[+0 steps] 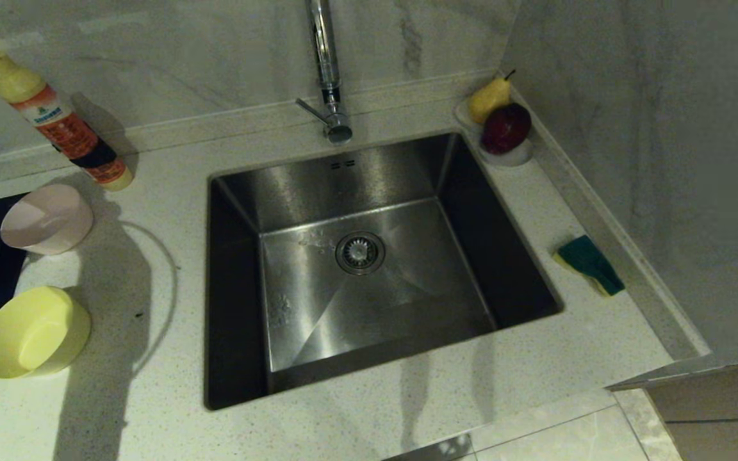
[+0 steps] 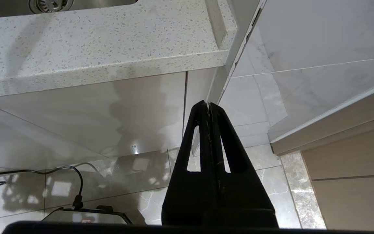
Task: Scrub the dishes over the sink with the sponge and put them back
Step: Place the bowl on the bowl
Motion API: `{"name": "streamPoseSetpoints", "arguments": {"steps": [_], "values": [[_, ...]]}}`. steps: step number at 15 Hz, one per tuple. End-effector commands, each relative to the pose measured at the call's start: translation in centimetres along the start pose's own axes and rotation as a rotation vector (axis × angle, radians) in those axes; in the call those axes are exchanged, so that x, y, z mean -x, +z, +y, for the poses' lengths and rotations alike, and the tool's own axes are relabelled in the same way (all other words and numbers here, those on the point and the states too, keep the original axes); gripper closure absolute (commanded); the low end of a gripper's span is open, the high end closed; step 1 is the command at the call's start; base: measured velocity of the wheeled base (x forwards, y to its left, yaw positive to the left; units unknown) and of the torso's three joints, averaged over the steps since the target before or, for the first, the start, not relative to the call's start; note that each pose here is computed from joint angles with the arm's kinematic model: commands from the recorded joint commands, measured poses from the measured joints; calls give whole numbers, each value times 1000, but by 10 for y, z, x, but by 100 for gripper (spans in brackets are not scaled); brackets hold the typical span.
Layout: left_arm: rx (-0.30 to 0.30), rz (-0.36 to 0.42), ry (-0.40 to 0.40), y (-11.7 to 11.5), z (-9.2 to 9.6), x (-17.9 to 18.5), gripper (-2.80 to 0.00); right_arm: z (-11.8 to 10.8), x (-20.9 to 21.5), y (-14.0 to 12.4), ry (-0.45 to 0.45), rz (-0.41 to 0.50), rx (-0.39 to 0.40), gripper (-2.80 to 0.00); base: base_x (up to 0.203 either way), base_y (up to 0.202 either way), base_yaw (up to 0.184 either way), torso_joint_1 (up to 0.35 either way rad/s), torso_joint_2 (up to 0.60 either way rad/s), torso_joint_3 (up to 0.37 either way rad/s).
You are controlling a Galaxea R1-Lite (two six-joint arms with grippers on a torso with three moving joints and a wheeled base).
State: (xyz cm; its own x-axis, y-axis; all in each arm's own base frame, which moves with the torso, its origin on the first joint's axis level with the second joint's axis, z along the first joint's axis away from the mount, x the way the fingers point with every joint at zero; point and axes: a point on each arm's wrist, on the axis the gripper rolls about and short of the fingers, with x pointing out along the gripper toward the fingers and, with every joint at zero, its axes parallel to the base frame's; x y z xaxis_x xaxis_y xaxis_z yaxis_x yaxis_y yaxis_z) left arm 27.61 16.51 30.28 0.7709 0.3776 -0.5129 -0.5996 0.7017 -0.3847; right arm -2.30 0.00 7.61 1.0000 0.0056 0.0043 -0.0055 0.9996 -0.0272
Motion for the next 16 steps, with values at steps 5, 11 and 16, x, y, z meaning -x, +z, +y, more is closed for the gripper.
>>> {"name": "streamPoseSetpoints", "arguments": {"steps": [5,11,16], "values": [[92,46,1,-4,-1,-27,-280,0,0,0,1,0,0,0,0,0,0,0,0,0],[258,99,23,-12,-3,-55,-280,0,0,0,2,0,0,0,0,0,0,0,0,0],[329,106,13,-13,-11,-59,-280,0,0,0,1,0,0,0,0,0,0,0,0,0]]}}
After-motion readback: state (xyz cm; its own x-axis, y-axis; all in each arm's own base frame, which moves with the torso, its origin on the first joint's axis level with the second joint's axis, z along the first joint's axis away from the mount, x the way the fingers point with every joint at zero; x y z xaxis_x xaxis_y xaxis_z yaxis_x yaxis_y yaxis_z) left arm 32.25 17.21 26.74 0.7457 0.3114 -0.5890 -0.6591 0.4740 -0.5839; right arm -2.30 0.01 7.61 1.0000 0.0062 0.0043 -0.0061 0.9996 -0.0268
